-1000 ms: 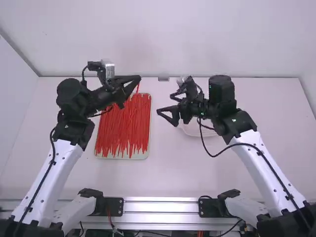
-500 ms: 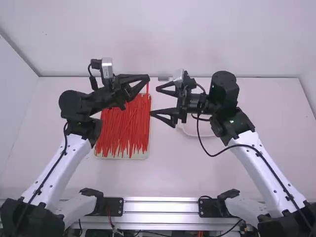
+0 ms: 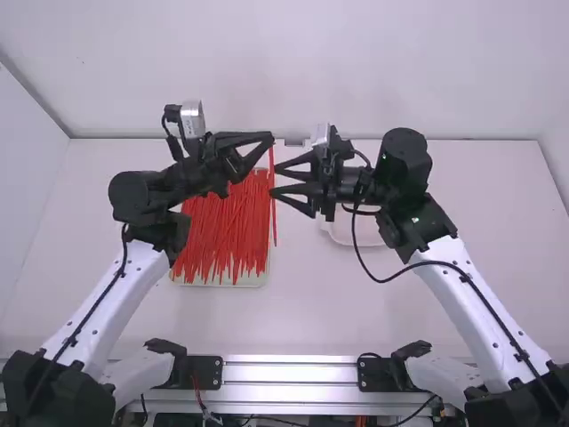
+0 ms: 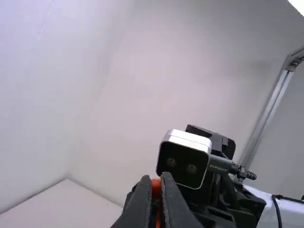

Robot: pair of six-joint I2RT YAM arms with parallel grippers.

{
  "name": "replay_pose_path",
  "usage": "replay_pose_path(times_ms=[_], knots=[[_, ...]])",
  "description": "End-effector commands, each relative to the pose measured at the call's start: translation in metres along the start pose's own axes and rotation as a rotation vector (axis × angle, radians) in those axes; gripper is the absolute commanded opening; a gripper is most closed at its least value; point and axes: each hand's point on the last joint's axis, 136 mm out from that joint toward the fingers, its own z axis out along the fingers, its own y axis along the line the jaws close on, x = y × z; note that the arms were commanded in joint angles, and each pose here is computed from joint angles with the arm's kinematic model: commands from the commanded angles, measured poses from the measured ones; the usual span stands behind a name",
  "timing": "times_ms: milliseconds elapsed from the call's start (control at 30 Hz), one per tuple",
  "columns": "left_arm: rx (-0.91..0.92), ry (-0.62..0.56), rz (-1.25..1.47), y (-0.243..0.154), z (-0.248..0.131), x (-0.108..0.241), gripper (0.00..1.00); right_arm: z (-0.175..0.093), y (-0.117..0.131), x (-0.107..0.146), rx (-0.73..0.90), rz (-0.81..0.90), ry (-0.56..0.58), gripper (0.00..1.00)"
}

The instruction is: Fasten the cable tie

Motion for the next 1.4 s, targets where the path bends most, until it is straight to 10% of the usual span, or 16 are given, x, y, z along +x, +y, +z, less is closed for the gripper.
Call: replay_pose_path(times_ms=[0,267,400,700,933,1367], knots=[[-0.003,-0.025,-0.011,-0.001,0.002,-0.003,0.02,-0.005,0.008,-0.018,-0.007,-0.025,-0.024,0.39],[-0.012,-0.044,-0.037,0.001,0.003,-0.005,0.02,-0.005,0.009,-0.017,-0.009,-0.008,-0.022,0.26],[-0.011,-0.052,-0.044,0.0,0.004,-0.006,0.02,-0.005,0.009,-0.017,-0.009,-0.008,-0.022,0.0],[-0.01,-0.065,-0.043,-0.002,0.007,-0.006,0.03,-0.005,0.009,-0.017,-0.01,-0.009,-0.022,0.0],[0.018,-0.015,-0.009,-0.006,0.006,0.0,0.43,-0.011,0.008,-0.017,-0.021,-0.006,-0.02,0.0],[0.16,0.322,0.255,-0.029,0.0,0.006,0.66,-0.036,0.013,-0.016,-0.109,-0.007,-0.013,0.0]])
